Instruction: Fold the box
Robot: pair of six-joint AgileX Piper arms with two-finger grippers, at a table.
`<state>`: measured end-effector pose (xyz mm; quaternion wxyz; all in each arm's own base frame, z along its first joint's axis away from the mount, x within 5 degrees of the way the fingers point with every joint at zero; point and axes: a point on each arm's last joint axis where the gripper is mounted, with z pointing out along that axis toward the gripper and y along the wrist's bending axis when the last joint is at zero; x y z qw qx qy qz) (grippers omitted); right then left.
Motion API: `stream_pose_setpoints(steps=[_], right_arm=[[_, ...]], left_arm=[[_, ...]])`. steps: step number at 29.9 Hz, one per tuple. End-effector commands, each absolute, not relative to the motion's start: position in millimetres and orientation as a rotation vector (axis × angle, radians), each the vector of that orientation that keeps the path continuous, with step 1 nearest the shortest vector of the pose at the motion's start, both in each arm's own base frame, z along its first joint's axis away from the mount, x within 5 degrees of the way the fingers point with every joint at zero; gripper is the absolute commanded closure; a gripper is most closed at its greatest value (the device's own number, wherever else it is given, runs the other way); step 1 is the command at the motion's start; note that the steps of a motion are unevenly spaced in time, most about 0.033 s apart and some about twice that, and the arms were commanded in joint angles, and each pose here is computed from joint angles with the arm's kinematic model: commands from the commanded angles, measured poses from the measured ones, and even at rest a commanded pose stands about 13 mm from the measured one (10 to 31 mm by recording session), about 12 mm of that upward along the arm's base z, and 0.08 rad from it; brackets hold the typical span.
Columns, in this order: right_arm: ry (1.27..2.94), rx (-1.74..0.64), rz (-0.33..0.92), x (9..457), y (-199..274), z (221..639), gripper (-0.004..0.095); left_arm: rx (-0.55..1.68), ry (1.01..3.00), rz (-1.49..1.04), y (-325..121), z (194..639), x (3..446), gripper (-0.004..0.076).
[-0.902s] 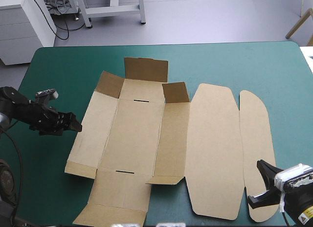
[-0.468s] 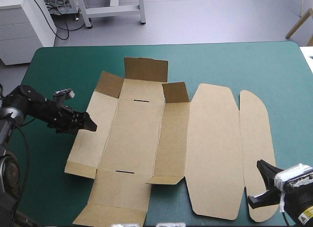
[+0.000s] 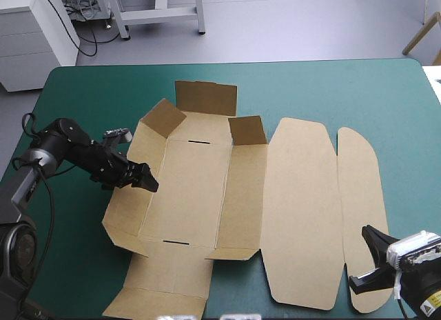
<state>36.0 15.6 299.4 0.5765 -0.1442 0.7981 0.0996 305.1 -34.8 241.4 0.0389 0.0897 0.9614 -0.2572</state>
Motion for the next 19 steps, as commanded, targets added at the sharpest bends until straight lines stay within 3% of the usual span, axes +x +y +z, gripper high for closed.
stream_pose_setpoints(steps=[1, 5, 9, 14, 19], right_arm=[[1.782, -0.320, 0.228, 38.1, 15.6, 312.7, 0.0927], [1.781, -0.322, 0.226, 38.1, 15.6, 312.7, 0.0927], [1.781, -0.322, 0.226, 38.1, 15.6, 312.7, 0.0927], [1.781, -0.322, 0.226, 38.1, 15.6, 312.7, 0.0927], [1.781, -0.322, 0.226, 38.1, 15.6, 312.7, 0.0927]], left_arm=[[0.295, 2.976, -0.903, -44.0, 254.4, 289.9, 0.0150], [0.293, 3.032, -0.880, -41.8, 243.4, 282.9, 0.0158], [0.301, 3.055, -0.859, -40.4, 239.5, 280.3, 0.0230], [0.298, 3.050, -0.867, -40.9, 240.2, 280.7, 0.0413], [0.310, 3.061, -0.840, -39.4, 239.3, 280.3, 0.0710]])
